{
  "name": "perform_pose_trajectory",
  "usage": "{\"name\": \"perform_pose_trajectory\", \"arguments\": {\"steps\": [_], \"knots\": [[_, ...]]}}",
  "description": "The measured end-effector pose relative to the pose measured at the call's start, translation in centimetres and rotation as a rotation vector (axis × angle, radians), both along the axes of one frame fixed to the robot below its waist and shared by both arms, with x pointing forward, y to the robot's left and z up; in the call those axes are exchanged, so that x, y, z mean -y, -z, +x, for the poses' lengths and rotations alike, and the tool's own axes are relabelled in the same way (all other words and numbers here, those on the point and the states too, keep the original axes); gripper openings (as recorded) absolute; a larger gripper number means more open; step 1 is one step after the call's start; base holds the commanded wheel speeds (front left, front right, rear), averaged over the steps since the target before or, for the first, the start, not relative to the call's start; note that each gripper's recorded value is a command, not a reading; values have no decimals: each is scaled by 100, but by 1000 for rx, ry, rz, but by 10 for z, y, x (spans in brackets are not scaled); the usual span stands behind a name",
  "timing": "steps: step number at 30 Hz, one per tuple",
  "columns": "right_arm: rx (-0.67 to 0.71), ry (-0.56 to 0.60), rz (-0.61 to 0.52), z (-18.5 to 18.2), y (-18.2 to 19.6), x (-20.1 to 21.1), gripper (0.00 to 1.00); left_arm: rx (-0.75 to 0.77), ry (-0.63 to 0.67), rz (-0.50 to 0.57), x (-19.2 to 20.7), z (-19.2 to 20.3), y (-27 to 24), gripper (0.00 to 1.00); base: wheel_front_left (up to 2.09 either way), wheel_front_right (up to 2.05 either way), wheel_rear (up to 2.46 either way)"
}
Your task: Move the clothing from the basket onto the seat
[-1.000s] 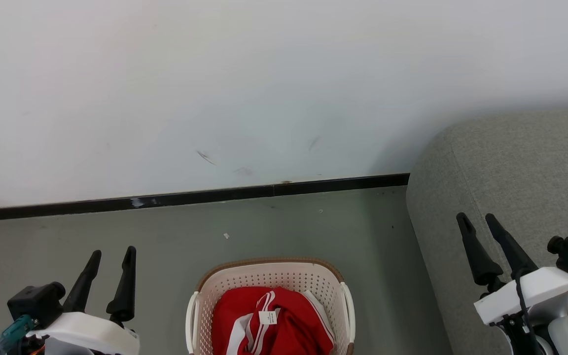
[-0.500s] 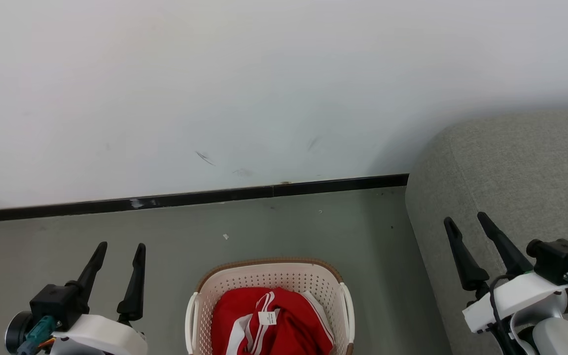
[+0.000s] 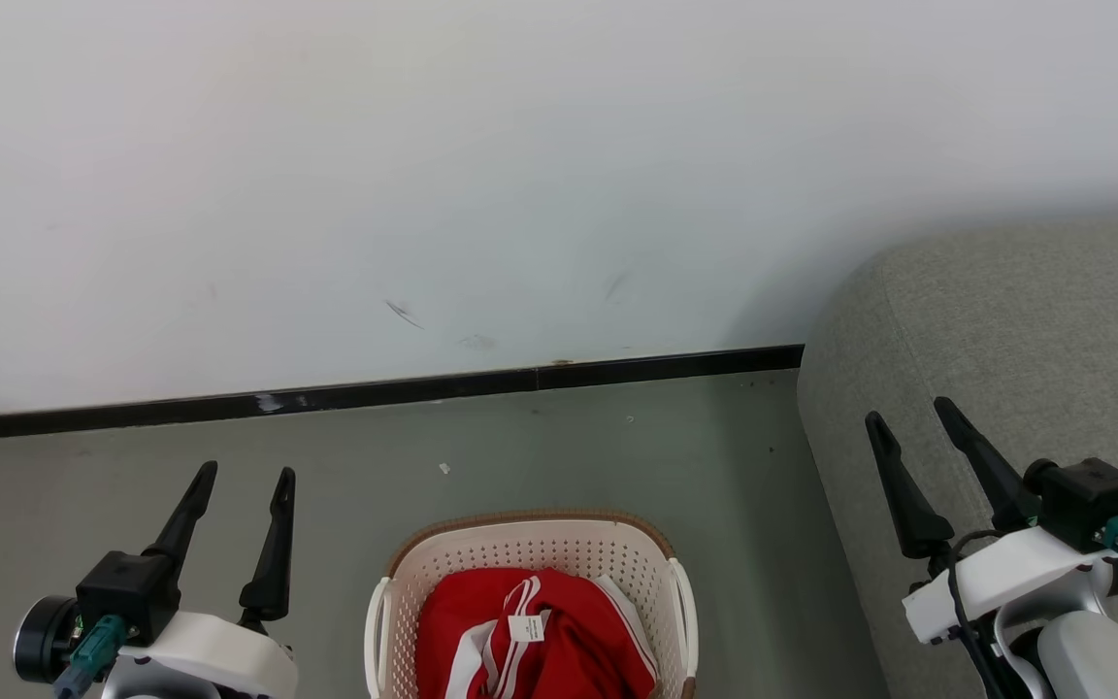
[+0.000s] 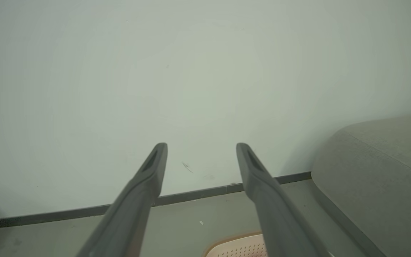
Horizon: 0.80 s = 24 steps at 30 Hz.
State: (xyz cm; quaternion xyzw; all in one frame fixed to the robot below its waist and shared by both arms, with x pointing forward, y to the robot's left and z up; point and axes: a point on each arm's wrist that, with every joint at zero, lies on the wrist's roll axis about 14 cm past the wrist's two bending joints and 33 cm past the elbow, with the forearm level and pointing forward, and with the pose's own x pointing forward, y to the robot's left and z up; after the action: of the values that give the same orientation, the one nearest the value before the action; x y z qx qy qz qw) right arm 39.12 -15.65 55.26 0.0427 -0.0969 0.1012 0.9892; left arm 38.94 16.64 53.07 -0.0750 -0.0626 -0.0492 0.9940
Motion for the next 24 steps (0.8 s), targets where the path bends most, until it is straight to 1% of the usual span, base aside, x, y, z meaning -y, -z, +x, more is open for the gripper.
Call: {"name": "perform_pose_trajectory", "arguments": {"steps": [24], "knots": [[3, 12, 16, -1, -1, -1, 100, -7, -13, -41, -2, 2, 3, 100, 0, 0, 0]]}}
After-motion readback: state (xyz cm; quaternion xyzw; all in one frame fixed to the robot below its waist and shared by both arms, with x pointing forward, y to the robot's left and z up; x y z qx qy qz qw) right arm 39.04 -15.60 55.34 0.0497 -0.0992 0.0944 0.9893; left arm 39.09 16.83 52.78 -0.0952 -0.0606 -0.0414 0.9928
